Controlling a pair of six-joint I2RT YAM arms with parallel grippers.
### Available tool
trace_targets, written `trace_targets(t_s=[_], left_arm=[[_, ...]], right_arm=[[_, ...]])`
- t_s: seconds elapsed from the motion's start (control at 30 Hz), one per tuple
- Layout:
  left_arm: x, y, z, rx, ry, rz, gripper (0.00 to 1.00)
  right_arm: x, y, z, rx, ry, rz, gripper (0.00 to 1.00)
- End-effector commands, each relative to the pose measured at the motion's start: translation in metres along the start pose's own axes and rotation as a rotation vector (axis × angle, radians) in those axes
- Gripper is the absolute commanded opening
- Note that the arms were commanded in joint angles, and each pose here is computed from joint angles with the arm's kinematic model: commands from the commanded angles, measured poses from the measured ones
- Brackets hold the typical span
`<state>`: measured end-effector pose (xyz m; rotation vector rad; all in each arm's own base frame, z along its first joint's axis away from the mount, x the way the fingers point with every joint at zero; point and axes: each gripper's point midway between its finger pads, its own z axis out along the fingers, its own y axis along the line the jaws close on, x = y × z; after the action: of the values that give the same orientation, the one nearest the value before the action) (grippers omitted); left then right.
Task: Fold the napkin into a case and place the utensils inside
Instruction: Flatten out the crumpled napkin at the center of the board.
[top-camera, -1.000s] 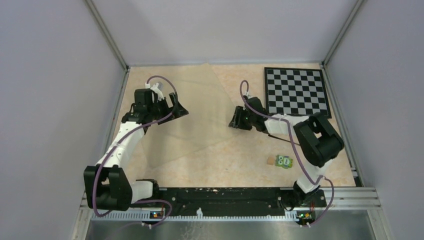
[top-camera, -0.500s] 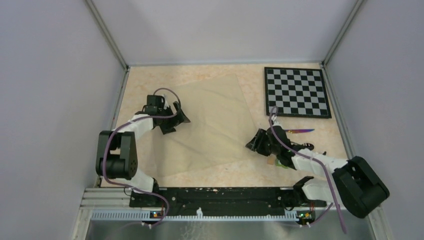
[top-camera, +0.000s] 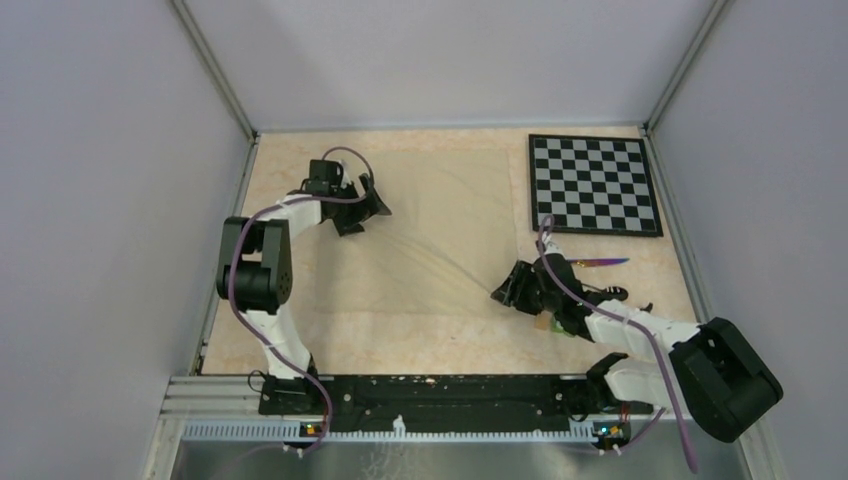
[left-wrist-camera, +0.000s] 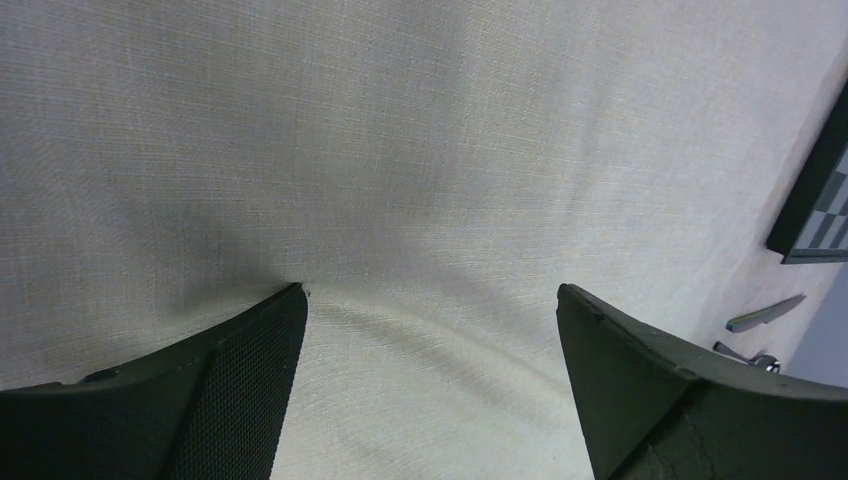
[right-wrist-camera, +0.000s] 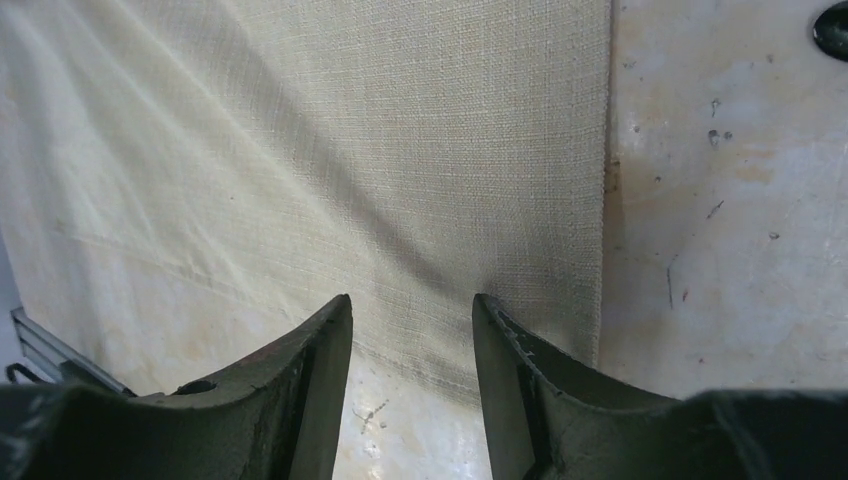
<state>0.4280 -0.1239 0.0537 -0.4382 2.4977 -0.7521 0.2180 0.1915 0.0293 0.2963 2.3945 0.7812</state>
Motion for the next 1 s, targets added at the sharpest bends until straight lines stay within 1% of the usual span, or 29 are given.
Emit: trace_targets(t_s=[0.0,0.03,0.07,0.13,0.17,0.23,0.27,0.3,0.4,0.47,0.53,0.63,0.7,0.87,0.97], left_arm=[[-0.004,0.015,-0.02,-0.115,-0.029,0.061,0.99],[-0.004,0.011,-0.03,-0.11,-0.043,0.066,0.99],[-0.003,0.006,-0.041,-0.094,-0.058,0.074,0.99],[0.003,-0.009,-0.065,-0.04,-0.085,0.092,0.99],[0.007,-0.017,-0.078,-0.01,-0.099,0.104,0.99],[0.013,-0.03,-0.104,0.037,-0.135,0.14,0.99],[0.014,-0.034,-0.117,0.047,-0.16,0.157,0.99],[0.016,-0.04,-0.132,0.061,-0.189,0.173,0.99],[0.019,-0.049,-0.161,0.076,-0.241,0.202,0.99],[0.025,-0.053,-0.175,0.087,-0.257,0.212,0.99],[0.034,-0.057,-0.185,0.119,-0.261,0.214,0.99],[0.05,-0.065,-0.19,0.199,-0.249,0.203,0.99],[0.062,-0.064,-0.191,0.229,-0.239,0.202,0.99],[0.075,-0.057,-0.195,0.217,-0.224,0.213,0.99],[0.076,-0.058,-0.203,0.216,-0.243,0.225,0.99]], right_arm=[[0.005,0.0,-0.007,0.046,0.076,-0.133,0.48],[-0.001,-0.001,-0.012,0.085,0.063,-0.174,0.48],[-0.014,0.006,-0.019,0.118,0.023,-0.227,0.48],[-0.023,0.017,-0.036,0.157,-0.012,-0.325,0.53],[-0.028,0.021,-0.042,0.163,-0.022,-0.344,0.58],[-0.03,0.024,-0.049,0.191,0.002,-0.346,0.79],[-0.03,0.024,-0.052,0.208,0.026,-0.338,0.83],[-0.024,0.02,-0.054,0.25,0.073,-0.321,0.83],[-0.01,0.011,-0.061,0.396,0.184,-0.18,0.83],[0.003,0.003,-0.068,0.522,0.247,-0.039,0.79],[0.011,-0.004,-0.074,0.607,0.276,0.049,0.73],[0.011,-0.013,-0.072,0.663,0.24,0.101,0.69],[0.01,-0.015,-0.068,0.667,0.212,0.13,0.68],[0.012,-0.017,-0.065,0.717,0.207,0.181,0.65],[0.01,-0.017,-0.062,0.734,0.195,0.195,0.64]])
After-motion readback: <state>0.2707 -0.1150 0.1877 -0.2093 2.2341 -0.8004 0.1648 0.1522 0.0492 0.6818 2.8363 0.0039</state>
